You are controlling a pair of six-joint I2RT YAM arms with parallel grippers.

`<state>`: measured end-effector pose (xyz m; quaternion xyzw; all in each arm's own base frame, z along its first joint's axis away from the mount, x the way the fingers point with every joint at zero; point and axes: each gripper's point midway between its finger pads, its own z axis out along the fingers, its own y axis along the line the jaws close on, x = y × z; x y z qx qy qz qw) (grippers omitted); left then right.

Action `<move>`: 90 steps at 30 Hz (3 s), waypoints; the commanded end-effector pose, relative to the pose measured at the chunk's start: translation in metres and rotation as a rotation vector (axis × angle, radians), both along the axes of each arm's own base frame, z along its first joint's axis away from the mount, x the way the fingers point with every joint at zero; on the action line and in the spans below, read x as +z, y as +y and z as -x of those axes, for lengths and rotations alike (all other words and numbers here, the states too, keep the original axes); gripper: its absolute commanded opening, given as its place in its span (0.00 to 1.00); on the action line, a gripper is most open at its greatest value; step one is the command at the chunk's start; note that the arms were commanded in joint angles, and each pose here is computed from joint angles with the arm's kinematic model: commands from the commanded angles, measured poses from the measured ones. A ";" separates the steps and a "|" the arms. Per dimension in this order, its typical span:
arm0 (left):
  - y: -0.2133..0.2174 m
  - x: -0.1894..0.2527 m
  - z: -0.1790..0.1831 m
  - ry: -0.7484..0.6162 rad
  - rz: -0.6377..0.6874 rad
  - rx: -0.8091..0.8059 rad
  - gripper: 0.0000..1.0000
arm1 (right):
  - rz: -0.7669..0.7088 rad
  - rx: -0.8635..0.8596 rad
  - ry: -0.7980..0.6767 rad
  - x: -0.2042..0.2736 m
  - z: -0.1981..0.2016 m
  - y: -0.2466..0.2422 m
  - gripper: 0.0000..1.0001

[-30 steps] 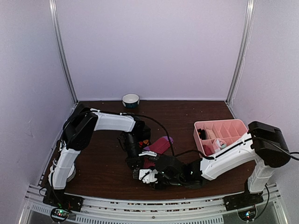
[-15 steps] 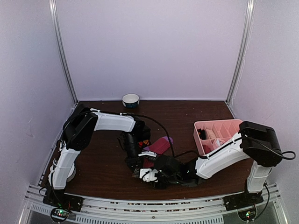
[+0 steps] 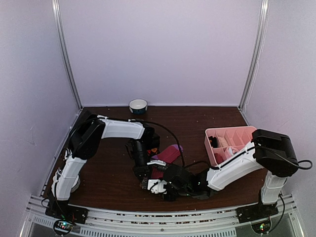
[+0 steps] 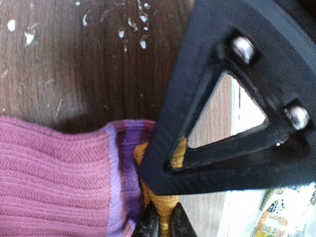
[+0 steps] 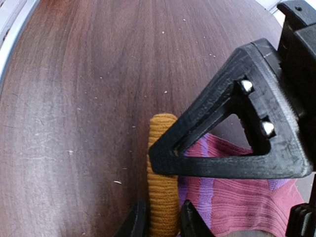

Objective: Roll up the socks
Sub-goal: Roll the sock.

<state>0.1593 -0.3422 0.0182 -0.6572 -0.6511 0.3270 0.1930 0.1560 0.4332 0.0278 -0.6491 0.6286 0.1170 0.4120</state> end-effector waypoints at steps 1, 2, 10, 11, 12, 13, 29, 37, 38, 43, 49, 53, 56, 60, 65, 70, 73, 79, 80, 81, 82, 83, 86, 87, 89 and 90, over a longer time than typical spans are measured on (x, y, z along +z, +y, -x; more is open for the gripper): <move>-0.002 -0.010 -0.010 -0.035 -0.003 -0.006 0.12 | 0.029 -0.002 0.014 -0.010 0.007 -0.008 0.21; -0.002 -0.010 -0.010 -0.034 -0.004 -0.005 0.12 | 0.033 -0.006 0.015 -0.012 0.007 -0.008 0.17; -0.007 -0.002 -0.018 -0.089 0.023 0.013 0.23 | 0.021 -0.092 0.152 -0.029 0.005 -0.018 0.00; -0.008 0.001 -0.021 -0.107 0.028 0.024 0.28 | 0.013 -0.102 0.194 -0.031 0.006 -0.020 0.00; -0.009 0.005 -0.025 -0.133 0.040 0.038 0.48 | 0.002 -0.118 0.237 -0.032 0.008 -0.022 0.00; -0.011 0.009 -0.030 -0.164 0.051 0.055 0.82 | -0.005 -0.130 0.283 -0.034 0.010 -0.025 0.00; 0.048 0.096 -0.171 -0.815 0.065 0.463 0.98 | -0.057 -0.276 0.746 -0.061 0.037 -0.051 0.00; 0.068 0.150 -0.213 -1.066 0.222 0.669 0.98 | -0.066 -0.354 0.917 -0.069 0.026 -0.062 0.00; 0.075 0.148 -0.223 -1.112 0.201 0.684 0.98 | -0.067 -0.361 0.931 -0.070 0.025 -0.064 0.00; 0.057 0.125 -0.182 -0.902 0.274 0.470 0.63 | -0.064 -0.430 1.005 -0.080 0.022 -0.075 0.00; 0.022 0.100 -0.068 -0.687 0.444 0.104 0.61 | -0.049 -0.527 1.110 -0.095 0.023 -0.089 0.00; 0.009 0.065 -0.024 -0.649 0.421 -0.069 0.53 | -0.005 -0.607 1.160 -0.109 0.025 -0.100 0.00; -0.002 0.050 -0.012 -0.655 0.422 -0.119 0.53 | 0.009 -0.649 1.192 -0.115 0.027 -0.107 0.00; -0.013 0.038 -0.012 -0.673 0.418 -0.145 0.53 | 0.012 -0.690 1.240 -0.119 0.027 -0.112 0.00; -0.021 0.020 -0.015 -0.701 0.389 -0.155 0.52 | -0.008 -0.703 1.304 -0.118 0.027 -0.108 0.00; -0.019 0.008 -0.010 -0.709 0.363 -0.200 0.45 | -0.016 -0.705 1.333 -0.115 0.026 -0.104 0.00; -0.017 0.003 -0.012 -0.719 0.343 -0.208 0.36 | -0.015 -0.713 1.348 -0.115 0.025 -0.104 0.00; -0.017 -0.001 -0.013 -0.677 0.290 -0.177 0.01 | -0.082 -0.687 1.313 -0.100 0.014 -0.096 0.02; -0.017 -0.001 -0.011 -0.650 0.280 -0.168 0.00 | -0.115 -0.674 1.286 -0.094 0.009 -0.093 0.06; -0.015 -0.001 -0.009 -0.619 0.269 -0.158 0.00 | -0.151 -0.661 1.261 -0.087 0.005 -0.091 0.11; -0.014 0.000 -0.007 -0.583 0.257 -0.146 0.00 | -0.189 -0.647 1.231 -0.079 0.001 -0.090 0.14; -0.012 0.000 -0.006 -0.550 0.245 -0.127 0.00 | -0.229 -0.634 1.195 -0.070 -0.004 -0.089 0.17; -0.009 0.003 -0.005 -0.439 0.213 -0.064 0.00 | -0.323 -0.603 1.098 -0.047 -0.013 -0.091 0.23; -0.007 0.005 -0.003 -0.405 0.203 -0.048 0.00 | -0.345 -0.603 1.074 -0.043 -0.014 -0.095 0.24; -0.004 0.006 -0.002 -0.355 0.177 -0.021 0.00 | -0.396 -0.588 1.045 -0.031 -0.016 -0.096 0.28; -0.002 0.007 0.000 -0.338 0.167 -0.014 0.00 | -0.415 -0.585 1.033 -0.026 -0.016 -0.097 0.31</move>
